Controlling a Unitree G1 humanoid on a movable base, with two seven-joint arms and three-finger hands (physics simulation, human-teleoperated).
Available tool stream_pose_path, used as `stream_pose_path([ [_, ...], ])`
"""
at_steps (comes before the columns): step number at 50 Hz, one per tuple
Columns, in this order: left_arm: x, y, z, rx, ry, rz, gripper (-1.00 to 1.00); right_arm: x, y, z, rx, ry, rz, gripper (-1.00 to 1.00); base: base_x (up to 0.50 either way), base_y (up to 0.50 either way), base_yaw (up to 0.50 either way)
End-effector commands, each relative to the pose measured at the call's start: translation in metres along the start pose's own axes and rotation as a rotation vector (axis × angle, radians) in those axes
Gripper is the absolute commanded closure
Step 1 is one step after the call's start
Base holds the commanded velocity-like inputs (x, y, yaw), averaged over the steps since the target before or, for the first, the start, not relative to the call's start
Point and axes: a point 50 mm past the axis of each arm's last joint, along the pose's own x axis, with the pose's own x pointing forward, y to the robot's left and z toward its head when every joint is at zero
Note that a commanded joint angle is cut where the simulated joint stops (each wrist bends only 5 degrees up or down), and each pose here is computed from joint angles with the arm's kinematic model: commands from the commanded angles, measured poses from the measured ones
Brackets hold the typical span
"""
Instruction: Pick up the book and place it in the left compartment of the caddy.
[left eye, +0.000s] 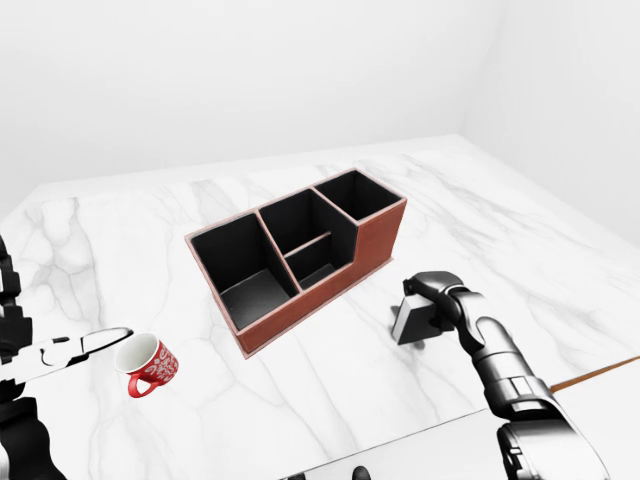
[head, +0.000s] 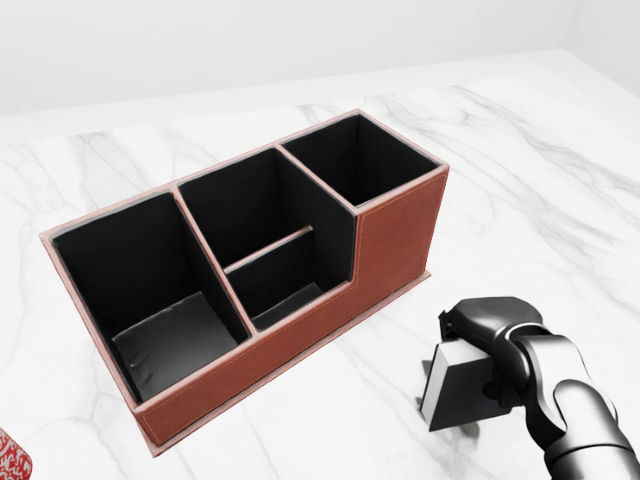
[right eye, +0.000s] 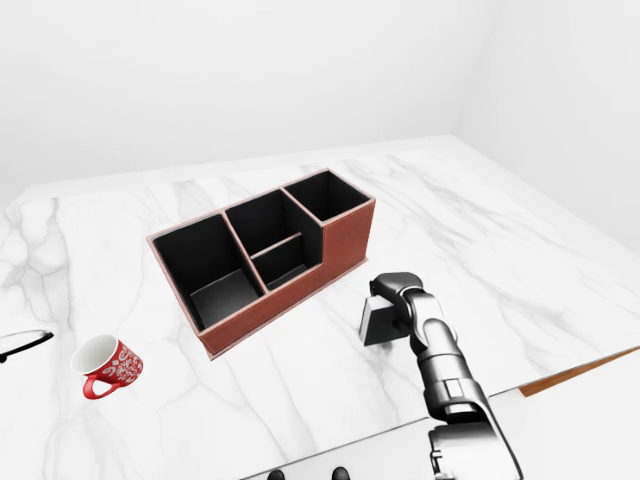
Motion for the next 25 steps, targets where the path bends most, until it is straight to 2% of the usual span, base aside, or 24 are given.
stream_pose_path([
  [1,-0.002,0.001,0.001,0.000,0.000,0.002,-1.00,-0.013,-0.019,0.000,0.001,-0.014,-0.028,1.00,0.00,0.00,0.00],
  [7,-0.003,0.002,0.002,-0.001,-0.003,0.001,-1.00,-0.032,-0.034,0.010,0.037,-0.083,-0.010,1.00,0.00,0.00,0.00],
  [12,-0.004,0.002,0.003,-0.003,-0.006,0.001,-1.00,-0.050,-0.058,0.020,0.047,-0.139,-0.148,1.00,0.00,0.00,0.00],
  [25,-0.007,0.005,0.002,-0.010,0.002,0.008,-1.00,-0.088,-0.108,0.048,0.028,-0.272,-0.412,1.00,0.00,0.00,0.00],
])
